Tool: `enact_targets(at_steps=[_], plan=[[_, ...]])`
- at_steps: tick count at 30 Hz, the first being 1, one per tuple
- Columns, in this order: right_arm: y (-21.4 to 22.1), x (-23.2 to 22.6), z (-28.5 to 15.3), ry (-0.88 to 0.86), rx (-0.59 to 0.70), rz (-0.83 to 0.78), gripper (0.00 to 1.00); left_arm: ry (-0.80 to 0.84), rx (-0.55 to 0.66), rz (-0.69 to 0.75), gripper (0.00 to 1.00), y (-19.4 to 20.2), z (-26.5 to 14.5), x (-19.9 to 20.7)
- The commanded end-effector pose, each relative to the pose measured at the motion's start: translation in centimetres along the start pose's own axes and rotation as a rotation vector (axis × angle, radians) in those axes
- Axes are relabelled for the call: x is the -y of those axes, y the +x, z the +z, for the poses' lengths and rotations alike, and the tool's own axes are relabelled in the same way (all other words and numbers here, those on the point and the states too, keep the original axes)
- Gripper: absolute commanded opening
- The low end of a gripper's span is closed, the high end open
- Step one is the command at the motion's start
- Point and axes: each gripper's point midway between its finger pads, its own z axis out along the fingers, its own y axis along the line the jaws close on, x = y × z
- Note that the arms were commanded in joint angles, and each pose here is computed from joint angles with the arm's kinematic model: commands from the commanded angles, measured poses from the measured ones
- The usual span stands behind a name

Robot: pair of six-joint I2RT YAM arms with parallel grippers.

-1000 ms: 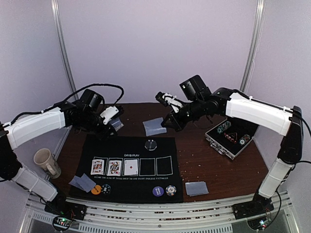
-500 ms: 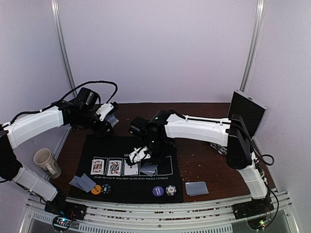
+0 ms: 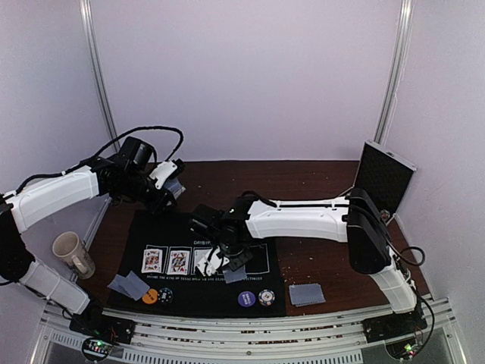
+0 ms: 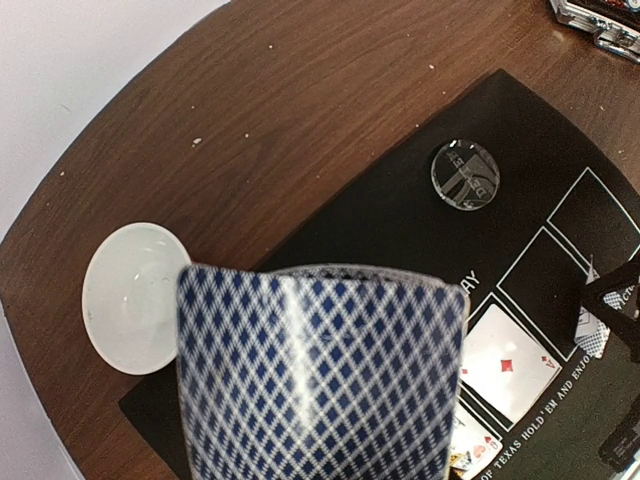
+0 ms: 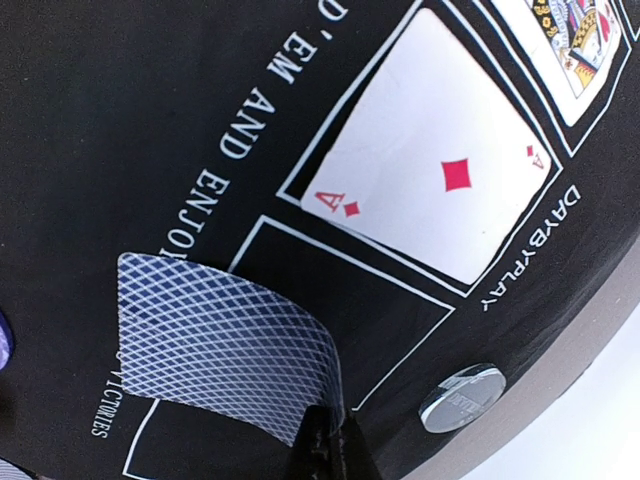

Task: Distribute texas hold em gaming equipment
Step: Place the poker card in the community card area.

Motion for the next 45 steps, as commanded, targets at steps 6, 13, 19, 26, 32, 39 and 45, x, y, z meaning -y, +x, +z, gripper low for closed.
enact_targets(at_steps=[6, 13, 19, 26, 32, 39, 45], plan=[[0.8, 1.4, 1.8, 0.036, -0.035, 0.046, 0.0, -0.003, 0.074, 0.003, 0.34, -1.8, -0.5, -0.3], [0.7, 2.2, 2.7, 0.032, -0.012, 0.121, 0.0, -0.01, 0.075, 0.004, 0.34, -1.7, -0.8, -0.4], [0.7, 2.4, 3.0, 0.003, 0.034, 0.219, 0.0, -0.008, 0.072, 0.003, 0.34, -1.7, -0.6, -0.4], [1.3, 1.2, 3.4, -0.042, 0.013, 0.236, 0.0, -0.011, 0.078, 0.005, 0.34, -1.7, -0.9, -0.4], [1.4, 1.0, 3.3, -0.049, 0.011, 0.225, 0.0, -0.011, 0.076, 0.005, 0.34, -1.7, -0.8, -0.4], [1.1, 0.8, 3.7, -0.054, 0.008, 0.214, 0.0, -0.011, 0.076, 0.006, 0.34, -1.7, -0.8, -0.4], [1.2, 0.7, 4.0, -0.053, 0.0, 0.23, 0.0, -0.011, 0.076, 0.006, 0.34, -1.7, -0.8, -0.4]])
